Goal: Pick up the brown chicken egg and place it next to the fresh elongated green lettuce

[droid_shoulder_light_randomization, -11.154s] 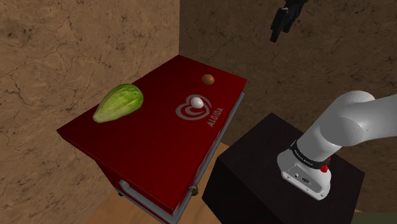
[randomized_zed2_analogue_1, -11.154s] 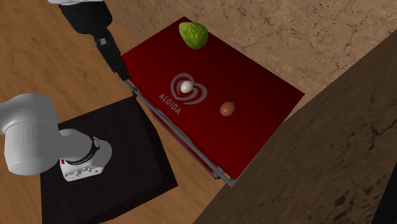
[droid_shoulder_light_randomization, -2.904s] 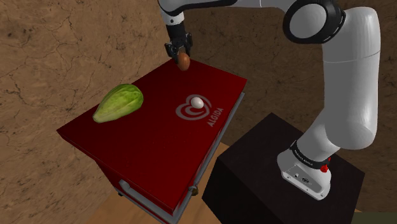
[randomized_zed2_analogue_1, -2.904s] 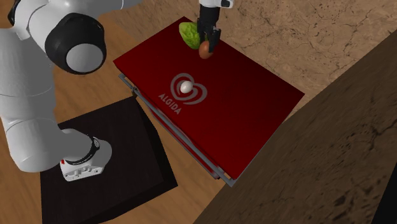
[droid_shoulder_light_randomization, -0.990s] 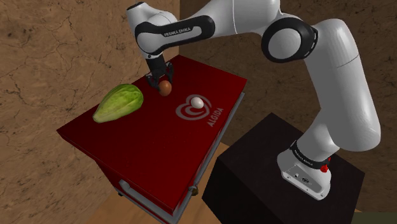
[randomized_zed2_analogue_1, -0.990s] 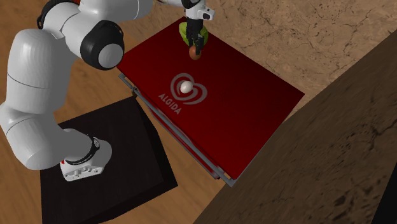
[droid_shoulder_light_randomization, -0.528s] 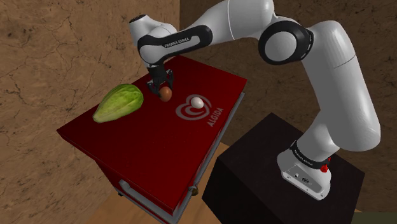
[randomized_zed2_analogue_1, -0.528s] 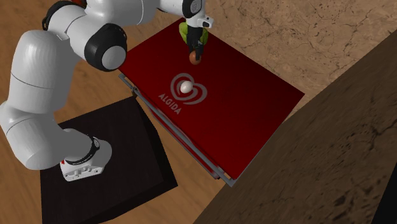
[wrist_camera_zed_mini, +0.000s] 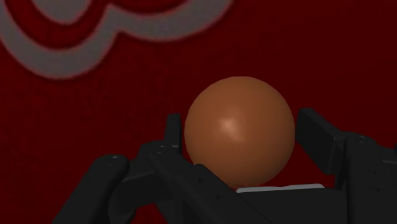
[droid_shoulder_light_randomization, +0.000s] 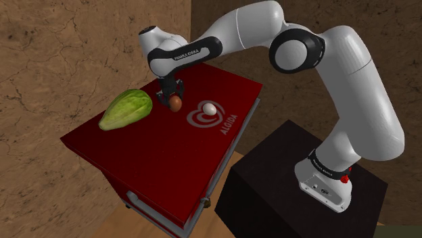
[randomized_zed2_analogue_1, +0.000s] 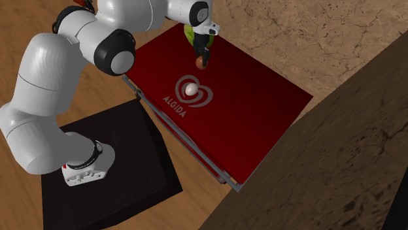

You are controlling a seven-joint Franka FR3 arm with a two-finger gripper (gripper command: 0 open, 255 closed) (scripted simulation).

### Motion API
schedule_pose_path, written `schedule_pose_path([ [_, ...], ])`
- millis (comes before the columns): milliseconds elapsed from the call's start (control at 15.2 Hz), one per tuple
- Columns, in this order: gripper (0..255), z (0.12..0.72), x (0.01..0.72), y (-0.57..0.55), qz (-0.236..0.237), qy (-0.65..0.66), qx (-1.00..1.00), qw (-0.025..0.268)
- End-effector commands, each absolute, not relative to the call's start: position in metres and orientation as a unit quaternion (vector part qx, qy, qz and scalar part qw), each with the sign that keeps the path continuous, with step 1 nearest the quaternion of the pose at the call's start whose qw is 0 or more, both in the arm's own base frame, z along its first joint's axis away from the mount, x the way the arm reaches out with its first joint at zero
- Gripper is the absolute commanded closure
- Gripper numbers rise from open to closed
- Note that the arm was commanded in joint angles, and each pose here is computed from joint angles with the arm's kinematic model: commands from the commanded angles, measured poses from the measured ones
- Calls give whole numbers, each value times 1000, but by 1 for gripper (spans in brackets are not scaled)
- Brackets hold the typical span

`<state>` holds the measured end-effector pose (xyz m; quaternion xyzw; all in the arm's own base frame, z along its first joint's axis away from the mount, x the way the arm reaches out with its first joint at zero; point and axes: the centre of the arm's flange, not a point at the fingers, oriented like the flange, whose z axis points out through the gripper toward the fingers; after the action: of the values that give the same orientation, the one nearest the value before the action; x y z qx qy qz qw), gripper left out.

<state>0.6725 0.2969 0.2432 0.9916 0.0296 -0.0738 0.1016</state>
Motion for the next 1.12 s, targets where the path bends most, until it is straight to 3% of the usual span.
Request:
schedule_pose_path([
  [0,255,228,668,298,-80,31,991,103],
  [462,255,228,668,298,-80,31,991,103],
  [528,0,229,666,297,-80,31,991,103],
  [858,0,228,668,298,-80,31,991,103],
  [1056,0,267,674,306,-80,31,991,103],
])
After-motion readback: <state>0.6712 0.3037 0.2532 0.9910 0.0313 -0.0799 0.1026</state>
